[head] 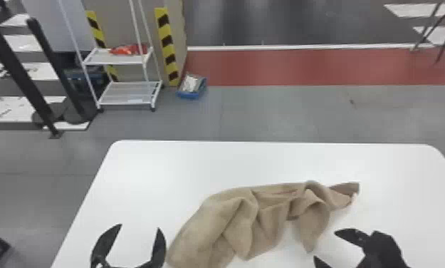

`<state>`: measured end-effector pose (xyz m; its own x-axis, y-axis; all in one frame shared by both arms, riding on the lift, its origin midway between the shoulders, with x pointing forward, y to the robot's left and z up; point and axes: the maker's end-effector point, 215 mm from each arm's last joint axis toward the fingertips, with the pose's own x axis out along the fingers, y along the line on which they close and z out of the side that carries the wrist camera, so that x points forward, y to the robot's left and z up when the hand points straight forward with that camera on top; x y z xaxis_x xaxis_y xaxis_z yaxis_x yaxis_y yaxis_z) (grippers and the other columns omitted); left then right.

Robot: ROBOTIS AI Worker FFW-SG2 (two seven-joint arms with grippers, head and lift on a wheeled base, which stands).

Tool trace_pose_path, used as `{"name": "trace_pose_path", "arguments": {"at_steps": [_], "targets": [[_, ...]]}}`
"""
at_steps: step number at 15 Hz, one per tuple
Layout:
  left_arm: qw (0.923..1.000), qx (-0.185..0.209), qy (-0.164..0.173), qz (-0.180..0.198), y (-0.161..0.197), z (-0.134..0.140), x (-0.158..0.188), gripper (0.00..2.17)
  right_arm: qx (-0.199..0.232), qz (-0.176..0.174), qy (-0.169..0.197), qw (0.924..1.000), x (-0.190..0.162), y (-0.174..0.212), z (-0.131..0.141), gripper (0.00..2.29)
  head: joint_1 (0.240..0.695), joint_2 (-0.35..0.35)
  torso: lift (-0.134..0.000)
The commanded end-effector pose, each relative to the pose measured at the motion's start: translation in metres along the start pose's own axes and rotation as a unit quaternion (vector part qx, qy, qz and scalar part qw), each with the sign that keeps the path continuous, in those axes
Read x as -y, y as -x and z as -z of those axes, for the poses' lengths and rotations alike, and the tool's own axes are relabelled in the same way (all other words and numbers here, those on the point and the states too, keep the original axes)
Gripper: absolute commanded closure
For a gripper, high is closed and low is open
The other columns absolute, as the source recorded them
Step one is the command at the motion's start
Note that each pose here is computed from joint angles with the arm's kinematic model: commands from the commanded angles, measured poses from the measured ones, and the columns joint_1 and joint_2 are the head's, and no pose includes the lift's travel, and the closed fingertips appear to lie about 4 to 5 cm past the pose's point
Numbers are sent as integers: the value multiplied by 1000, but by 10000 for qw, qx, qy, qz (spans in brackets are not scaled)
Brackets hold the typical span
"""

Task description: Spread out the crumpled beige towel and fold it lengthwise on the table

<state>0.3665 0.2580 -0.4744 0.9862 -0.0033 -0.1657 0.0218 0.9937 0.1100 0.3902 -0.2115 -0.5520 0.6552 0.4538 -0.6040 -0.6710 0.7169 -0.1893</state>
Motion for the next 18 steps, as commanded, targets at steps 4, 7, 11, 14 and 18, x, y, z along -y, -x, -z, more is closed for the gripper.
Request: {"name": "trace_pose_path", "arguments": {"at_steps": [4,7,11,14,18], "targets": [[10000,-10,0,6,0,1,0,137,-102,-102,-164,9998,-6,-17,10,407,695,78,0],[10000,-10,-7,1,0,1,0,137,-136,-161,-188,9996,-10,-22,14,478,695,81,0],[10000,5,-6,26,0,-1,2,137,-136,-181,-179,9996,-16,-30,14,478,695,86,0],[10000,6,-12,31,1,-1,1,137,-114,-237,-201,9995,-25,-39,11,478,695,94,0],[10000,14,-18,36,2,-2,1,137,-110,-307,-148,9994,-34,-46,6,566,695,120,0]]}}
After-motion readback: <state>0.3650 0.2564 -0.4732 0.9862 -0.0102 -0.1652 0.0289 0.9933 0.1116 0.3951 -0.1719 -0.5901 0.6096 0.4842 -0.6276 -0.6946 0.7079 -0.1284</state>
